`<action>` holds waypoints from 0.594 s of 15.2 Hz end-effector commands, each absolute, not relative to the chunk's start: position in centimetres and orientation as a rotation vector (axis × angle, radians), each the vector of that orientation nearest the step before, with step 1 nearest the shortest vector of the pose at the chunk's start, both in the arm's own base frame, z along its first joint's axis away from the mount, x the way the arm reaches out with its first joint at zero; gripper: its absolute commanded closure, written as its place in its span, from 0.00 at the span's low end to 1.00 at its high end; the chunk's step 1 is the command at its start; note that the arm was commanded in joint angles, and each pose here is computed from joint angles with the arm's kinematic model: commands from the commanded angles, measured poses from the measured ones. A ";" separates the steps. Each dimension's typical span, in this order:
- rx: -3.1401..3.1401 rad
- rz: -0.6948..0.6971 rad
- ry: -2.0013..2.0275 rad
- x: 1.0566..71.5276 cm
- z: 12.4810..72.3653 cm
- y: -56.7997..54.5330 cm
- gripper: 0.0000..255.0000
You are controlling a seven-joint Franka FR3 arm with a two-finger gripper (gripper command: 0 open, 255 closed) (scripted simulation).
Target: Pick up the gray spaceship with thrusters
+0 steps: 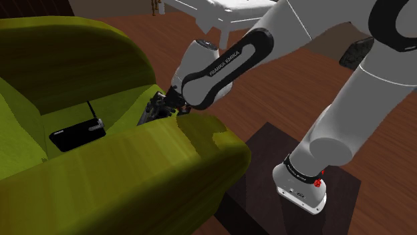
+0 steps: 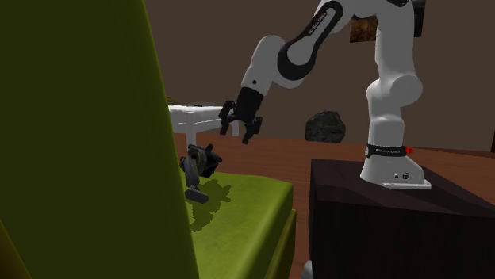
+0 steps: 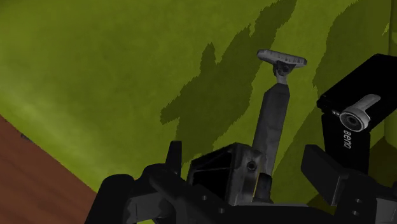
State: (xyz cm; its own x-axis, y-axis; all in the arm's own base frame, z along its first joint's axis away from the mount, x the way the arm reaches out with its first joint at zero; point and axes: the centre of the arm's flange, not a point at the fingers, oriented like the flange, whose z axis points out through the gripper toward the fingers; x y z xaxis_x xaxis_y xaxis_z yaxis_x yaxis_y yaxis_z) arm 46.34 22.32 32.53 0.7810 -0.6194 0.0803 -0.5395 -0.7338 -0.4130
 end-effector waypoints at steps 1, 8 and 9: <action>-2.566 -0.322 0.929 47.9 31.3 23.6 0.00; -2.444 -0.392 1.076 54.0 27.1 27.9 0.00; -2.426 -0.401 1.096 55.0 26.6 28.5 0.00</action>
